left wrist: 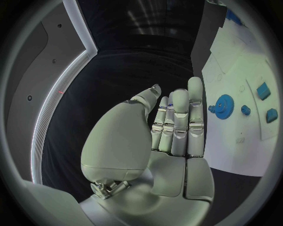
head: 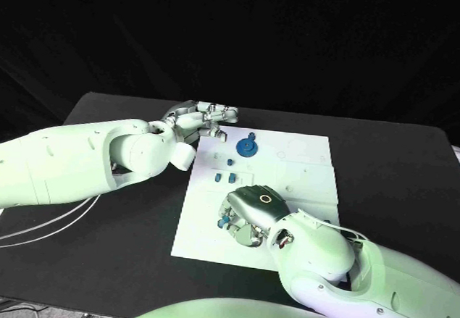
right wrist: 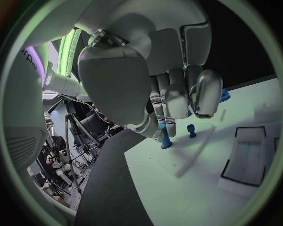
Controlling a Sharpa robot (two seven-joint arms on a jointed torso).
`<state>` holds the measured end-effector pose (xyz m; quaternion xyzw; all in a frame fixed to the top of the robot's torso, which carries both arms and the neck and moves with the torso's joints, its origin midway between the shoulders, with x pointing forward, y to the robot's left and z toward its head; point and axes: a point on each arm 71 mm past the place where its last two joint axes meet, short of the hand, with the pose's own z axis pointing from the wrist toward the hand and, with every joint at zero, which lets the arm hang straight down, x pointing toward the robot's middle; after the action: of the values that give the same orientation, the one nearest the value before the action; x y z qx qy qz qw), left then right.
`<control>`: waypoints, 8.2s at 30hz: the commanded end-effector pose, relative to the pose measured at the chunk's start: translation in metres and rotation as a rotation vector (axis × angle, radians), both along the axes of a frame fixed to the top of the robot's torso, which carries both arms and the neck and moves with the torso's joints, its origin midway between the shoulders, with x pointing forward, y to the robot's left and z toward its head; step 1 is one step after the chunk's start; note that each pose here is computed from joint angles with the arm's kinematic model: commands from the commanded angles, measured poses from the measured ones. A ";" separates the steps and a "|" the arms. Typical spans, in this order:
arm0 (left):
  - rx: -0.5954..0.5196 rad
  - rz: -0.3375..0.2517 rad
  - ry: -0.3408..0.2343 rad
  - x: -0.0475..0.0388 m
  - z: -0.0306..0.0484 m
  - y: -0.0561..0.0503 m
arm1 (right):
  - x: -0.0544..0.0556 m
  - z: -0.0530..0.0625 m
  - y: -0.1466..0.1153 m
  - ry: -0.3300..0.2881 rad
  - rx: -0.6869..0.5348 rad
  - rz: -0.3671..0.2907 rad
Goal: Assemble the parts on the task board
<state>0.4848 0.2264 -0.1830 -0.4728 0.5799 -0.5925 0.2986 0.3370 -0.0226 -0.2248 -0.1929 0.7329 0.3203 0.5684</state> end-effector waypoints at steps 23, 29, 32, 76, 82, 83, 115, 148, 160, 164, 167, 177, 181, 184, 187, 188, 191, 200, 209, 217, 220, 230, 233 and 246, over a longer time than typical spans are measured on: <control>-0.011 -0.019 -0.002 -0.0006 0.0008 -0.002 | -0.002 0.017 -0.021 -0.041 0.239 -0.052; -0.010 -0.017 -0.002 -0.0005 0.0006 -0.001 | 0.006 0.027 -0.071 0.080 0.312 -0.210; -0.008 -0.012 -0.002 -0.0006 0.0006 0.001 | 0.008 0.029 -0.103 0.171 0.325 -0.327; -0.003 -0.012 0.004 -0.0011 -0.0025 0.004 | 0.010 -0.021 -0.167 0.331 0.088 -0.611; -0.003 -0.015 0.005 -0.0011 -0.0026 0.003 | 0.013 -0.024 -0.162 0.338 0.090 -0.607; -0.003 -0.015 0.005 -0.0012 -0.0026 0.003 | 0.014 -0.025 -0.161 0.340 0.088 -0.607; 0.002 -0.023 0.005 -0.0016 -0.0028 0.003 | 0.007 -0.015 -0.159 0.405 0.328 -0.698; 0.010 -0.044 -0.002 -0.0025 -0.0032 0.000 | 0.006 -0.019 -0.122 0.459 0.239 -0.582; 0.011 -0.045 -0.001 -0.0025 -0.0033 0.000 | 0.008 -0.020 -0.122 0.419 0.205 -0.571; 0.011 -0.046 -0.001 -0.0025 -0.0034 0.000 | 0.008 -0.019 -0.123 0.408 0.194 -0.563; 0.010 -0.046 0.000 -0.0025 -0.0034 0.000 | 0.007 -0.018 -0.122 0.404 0.193 -0.554; 0.010 -0.049 0.001 -0.0028 -0.0035 0.000 | 0.006 -0.015 -0.119 0.353 0.172 -0.526; 0.009 -0.051 0.002 -0.0030 -0.0036 0.000 | 0.008 -0.016 -0.119 0.338 0.160 -0.525; 0.009 -0.051 0.002 -0.0030 -0.0036 0.000 | 0.009 -0.018 -0.117 0.336 0.156 -0.525; 0.010 -0.050 0.002 -0.0031 -0.0036 0.001 | 0.010 -0.018 -0.117 0.342 0.159 -0.527; 0.010 -0.050 0.003 -0.0031 -0.0036 0.001 | 0.010 -0.018 -0.117 0.343 0.161 -0.528; 0.010 -0.050 0.003 -0.0033 -0.0036 0.001 | 0.009 -0.018 -0.118 0.343 0.169 -0.530; 0.011 -0.050 0.004 -0.0036 -0.0035 0.003 | 0.003 -0.007 -0.133 0.298 0.221 -0.556; 0.007 -0.055 0.002 -0.0039 -0.0033 0.004 | 0.006 0.009 -0.179 0.247 0.208 -0.624; 0.005 -0.060 0.002 -0.0039 -0.0035 0.002 | 0.014 0.008 -0.207 0.198 0.097 -0.654; 0.006 -0.061 0.004 -0.0038 -0.0043 0.002 | 0.016 0.006 -0.213 0.186 0.057 -0.668; 0.005 -0.063 0.010 -0.0047 -0.0070 0.002 | 0.019 -0.004 -0.209 0.189 -0.007 -0.651; 0.005 -0.063 0.011 -0.0047 -0.0074 0.002 | 0.020 -0.008 -0.204 0.198 -0.014 -0.642; 0.005 -0.065 0.013 -0.0049 -0.0085 0.000 | 0.021 -0.015 -0.194 0.213 -0.047 -0.610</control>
<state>0.4805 0.2295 -0.1921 -0.4632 0.5975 -0.5903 0.2829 0.3583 -0.2176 -0.2381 0.0803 0.8134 0.1489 0.5566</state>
